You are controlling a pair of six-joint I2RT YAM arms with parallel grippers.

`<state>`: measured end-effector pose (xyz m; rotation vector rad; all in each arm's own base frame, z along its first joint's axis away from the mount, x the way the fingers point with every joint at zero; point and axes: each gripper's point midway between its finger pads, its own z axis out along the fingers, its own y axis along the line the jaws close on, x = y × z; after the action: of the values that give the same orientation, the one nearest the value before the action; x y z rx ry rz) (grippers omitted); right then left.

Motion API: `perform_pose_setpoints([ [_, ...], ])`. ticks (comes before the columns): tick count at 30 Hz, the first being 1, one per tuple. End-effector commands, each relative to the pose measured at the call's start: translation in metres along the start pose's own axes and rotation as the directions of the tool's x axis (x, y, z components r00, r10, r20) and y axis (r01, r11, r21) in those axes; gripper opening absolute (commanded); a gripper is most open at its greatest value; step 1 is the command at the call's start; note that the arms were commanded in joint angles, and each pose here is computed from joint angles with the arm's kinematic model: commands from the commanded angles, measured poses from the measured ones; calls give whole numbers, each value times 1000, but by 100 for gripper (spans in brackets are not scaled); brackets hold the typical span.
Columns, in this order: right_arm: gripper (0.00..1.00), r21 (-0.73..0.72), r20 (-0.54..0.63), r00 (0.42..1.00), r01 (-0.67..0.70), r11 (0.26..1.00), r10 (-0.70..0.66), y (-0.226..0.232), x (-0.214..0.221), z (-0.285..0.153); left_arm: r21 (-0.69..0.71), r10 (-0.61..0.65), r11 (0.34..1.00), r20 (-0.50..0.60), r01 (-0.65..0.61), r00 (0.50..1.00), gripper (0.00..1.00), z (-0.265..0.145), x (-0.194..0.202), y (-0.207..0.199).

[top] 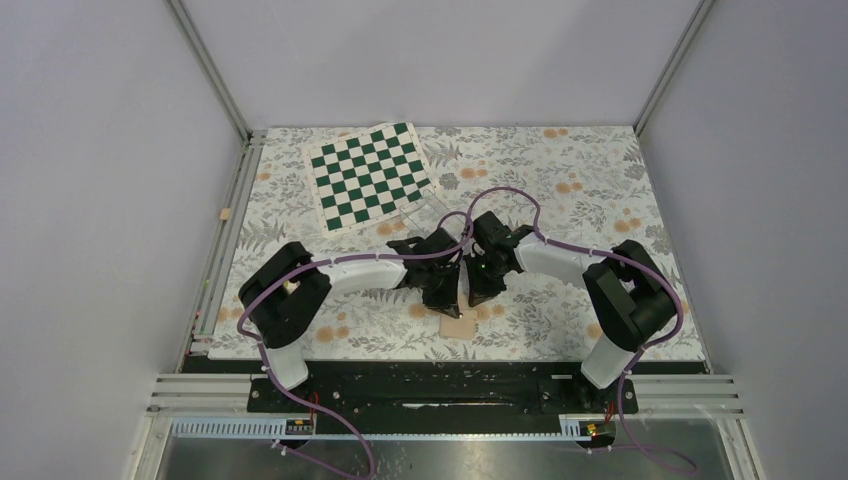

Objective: Put the credit cards into the card holder
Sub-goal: Close the card holder at the center of the board.

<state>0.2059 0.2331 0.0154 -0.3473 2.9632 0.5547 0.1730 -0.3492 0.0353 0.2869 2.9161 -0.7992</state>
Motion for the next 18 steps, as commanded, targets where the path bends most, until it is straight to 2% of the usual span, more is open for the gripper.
perform_pose_setpoints([
  [1, 0, 31, -45, 999, 9, 999, -7, -9, 9, 11, 83, 16, 996, -7, -16, 1000, 0, -4, 4, -19],
  [18, 0, -24, -38, 999, 0, 1000, -1, 1, 9, 10, 158, 19, 987, 15, -21, 1000, 0, -7, -3, -36],
])
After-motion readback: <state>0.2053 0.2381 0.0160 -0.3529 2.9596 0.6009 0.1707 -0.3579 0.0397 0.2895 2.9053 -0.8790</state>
